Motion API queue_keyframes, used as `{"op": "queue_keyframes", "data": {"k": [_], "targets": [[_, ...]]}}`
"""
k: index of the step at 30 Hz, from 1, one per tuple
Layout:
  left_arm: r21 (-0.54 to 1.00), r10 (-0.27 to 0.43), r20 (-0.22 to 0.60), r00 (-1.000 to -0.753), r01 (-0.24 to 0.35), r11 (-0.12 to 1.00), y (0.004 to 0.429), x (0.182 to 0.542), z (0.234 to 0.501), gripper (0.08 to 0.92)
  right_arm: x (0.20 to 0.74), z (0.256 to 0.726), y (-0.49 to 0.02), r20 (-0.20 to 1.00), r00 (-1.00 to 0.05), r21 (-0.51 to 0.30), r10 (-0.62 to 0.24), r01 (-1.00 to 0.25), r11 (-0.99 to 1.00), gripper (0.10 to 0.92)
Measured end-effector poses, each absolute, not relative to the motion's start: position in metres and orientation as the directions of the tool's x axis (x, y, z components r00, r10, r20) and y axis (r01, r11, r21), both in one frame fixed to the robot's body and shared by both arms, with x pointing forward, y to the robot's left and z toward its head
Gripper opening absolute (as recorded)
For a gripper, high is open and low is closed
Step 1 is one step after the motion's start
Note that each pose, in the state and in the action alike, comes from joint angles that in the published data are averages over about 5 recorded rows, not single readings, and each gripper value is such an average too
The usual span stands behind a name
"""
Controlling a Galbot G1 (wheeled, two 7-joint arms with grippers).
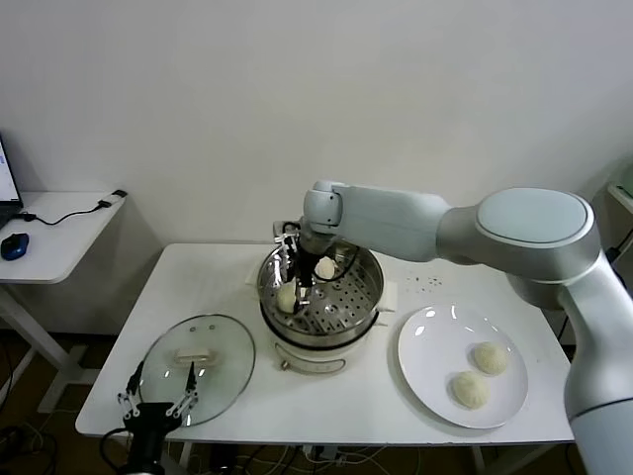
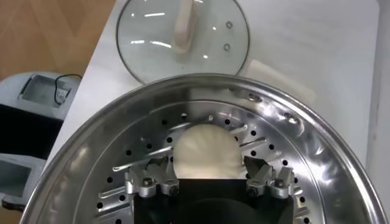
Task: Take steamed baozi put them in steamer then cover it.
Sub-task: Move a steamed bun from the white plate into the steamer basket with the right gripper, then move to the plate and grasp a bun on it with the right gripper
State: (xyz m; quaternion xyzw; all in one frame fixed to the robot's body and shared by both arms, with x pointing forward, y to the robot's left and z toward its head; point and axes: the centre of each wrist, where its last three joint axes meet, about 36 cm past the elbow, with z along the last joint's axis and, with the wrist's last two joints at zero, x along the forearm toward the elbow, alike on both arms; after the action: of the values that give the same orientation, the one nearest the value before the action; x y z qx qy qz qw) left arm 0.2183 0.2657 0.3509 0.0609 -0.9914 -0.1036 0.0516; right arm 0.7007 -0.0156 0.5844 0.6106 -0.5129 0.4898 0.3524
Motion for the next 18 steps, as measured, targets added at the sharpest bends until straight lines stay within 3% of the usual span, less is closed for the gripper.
{"op": "queue_keyframes", "data": {"k": [8, 18], "targets": [[0.213, -0.129, 0.088, -0.988, -0.108, 0.971, 0.265, 0.218, 0.352, 0.823, 0.7, 0.619, -0.049, 0.96, -0.026, -0.093, -0.28, -0.969, -0.229, 0.823], [0.21, -0.12, 0.084, -0.989, -0.1, 0.973, 0.264, 0.218, 0.357, 0.823, 0.679, 0.679, -0.153, 0.959, -0.072, -0.131, -0.273, -0.971, -0.201, 0.823]]}}
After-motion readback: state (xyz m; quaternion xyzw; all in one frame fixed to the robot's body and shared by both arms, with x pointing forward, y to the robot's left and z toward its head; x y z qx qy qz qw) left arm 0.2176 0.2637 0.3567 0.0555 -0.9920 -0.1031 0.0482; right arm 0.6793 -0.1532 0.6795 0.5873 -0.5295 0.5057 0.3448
